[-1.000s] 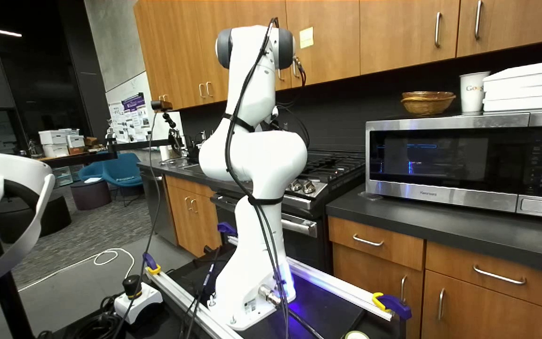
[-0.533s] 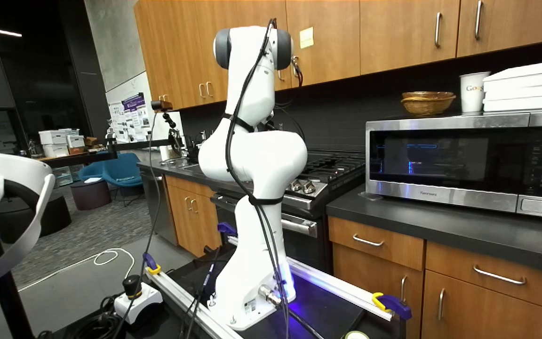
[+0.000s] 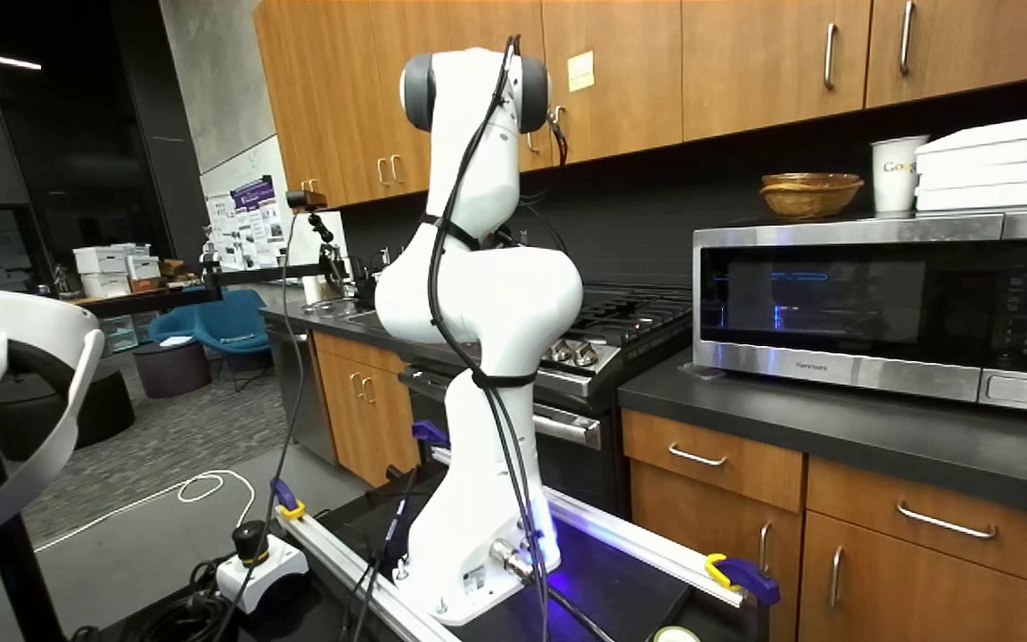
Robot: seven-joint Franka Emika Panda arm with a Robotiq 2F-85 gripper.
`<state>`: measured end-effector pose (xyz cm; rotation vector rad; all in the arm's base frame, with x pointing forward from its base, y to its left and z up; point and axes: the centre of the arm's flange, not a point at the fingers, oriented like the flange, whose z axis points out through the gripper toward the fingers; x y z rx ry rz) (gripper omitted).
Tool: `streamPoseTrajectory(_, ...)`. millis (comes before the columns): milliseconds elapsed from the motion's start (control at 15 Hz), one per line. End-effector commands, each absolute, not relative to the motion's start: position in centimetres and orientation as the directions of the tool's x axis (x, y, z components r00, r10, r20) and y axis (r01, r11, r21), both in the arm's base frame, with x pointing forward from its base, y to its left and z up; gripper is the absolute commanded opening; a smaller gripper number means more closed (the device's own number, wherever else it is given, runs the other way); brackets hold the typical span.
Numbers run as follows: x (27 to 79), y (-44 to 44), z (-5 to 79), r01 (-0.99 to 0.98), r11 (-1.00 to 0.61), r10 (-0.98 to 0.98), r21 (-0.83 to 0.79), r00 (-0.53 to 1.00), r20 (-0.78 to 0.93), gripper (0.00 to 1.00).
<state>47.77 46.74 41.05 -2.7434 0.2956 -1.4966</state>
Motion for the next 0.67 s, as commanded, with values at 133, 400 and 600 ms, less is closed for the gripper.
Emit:
streamPoseTrajectory(133,48.2,48.7,43.6,-0.14,-0.983,-0.173,-0.118,0.493,0.853,0.01)
streamPoseTrajectory(400,48.7,49.2,43.5,-0.14,-0.981,-0.187,-0.135,0.497,0.847,0.01)
streamPoseTrajectory(600,49.7,49.5,42.6,-0.15,-0.978,-0.199,-0.142,0.505,0.84,0.01)
